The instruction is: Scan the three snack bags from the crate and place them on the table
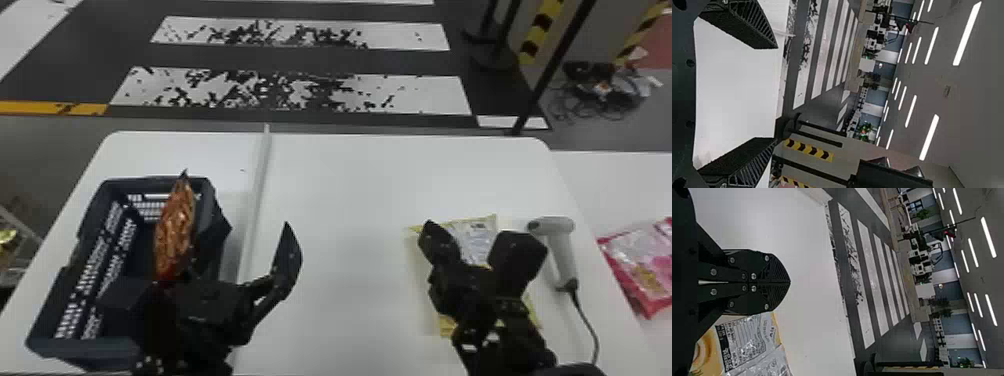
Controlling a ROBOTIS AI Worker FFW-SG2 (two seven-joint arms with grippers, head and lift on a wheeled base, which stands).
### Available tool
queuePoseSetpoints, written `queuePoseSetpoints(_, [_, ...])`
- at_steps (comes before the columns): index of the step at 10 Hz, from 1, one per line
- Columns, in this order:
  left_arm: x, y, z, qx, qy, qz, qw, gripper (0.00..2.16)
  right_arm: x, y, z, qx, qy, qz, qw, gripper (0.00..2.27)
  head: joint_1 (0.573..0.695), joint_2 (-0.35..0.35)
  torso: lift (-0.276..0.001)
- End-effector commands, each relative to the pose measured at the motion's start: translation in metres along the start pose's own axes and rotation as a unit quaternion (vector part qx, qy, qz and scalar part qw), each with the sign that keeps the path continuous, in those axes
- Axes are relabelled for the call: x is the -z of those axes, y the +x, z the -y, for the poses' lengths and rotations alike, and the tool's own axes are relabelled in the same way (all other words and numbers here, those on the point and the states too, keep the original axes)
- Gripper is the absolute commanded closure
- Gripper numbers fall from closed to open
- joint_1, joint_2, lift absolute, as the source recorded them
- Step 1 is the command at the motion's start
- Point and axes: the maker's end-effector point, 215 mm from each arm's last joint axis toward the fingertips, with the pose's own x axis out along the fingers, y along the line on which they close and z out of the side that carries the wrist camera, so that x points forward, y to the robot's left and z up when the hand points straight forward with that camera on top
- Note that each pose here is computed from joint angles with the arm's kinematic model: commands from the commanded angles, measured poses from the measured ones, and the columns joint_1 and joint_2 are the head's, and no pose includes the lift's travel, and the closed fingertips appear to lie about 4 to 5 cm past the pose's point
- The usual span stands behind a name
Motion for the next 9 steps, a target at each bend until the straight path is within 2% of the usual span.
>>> queuePoseSetpoints(1, [-0.001,0.002,0.001,0.001,0.000,0.002,1.0000,0.03,-0.011,-0.005,0.024,0.016,0.000,0.007,1.000,2.25,0.695,-0.027,-0.062])
queuePoseSetpoints(4, [-0.003,0.008,0.002,0.005,0.000,0.005,1.0000,0.03,0.017,-0.002,0.071,0.053,-0.002,-0.005,0.999,2.25,0.695,-0.091,-0.062])
queuePoseSetpoints(8, [0.004,0.017,-0.003,0.002,0.003,0.001,1.0000,0.03,0.054,0.012,0.091,0.065,0.000,-0.031,0.997,2.25,0.695,-0.135,-0.062])
queuePoseSetpoints(9, [0.008,0.020,-0.009,-0.003,0.013,0.001,0.9999,0.03,0.059,0.015,0.094,0.066,-0.001,-0.035,0.997,2.25,0.695,-0.135,-0.062])
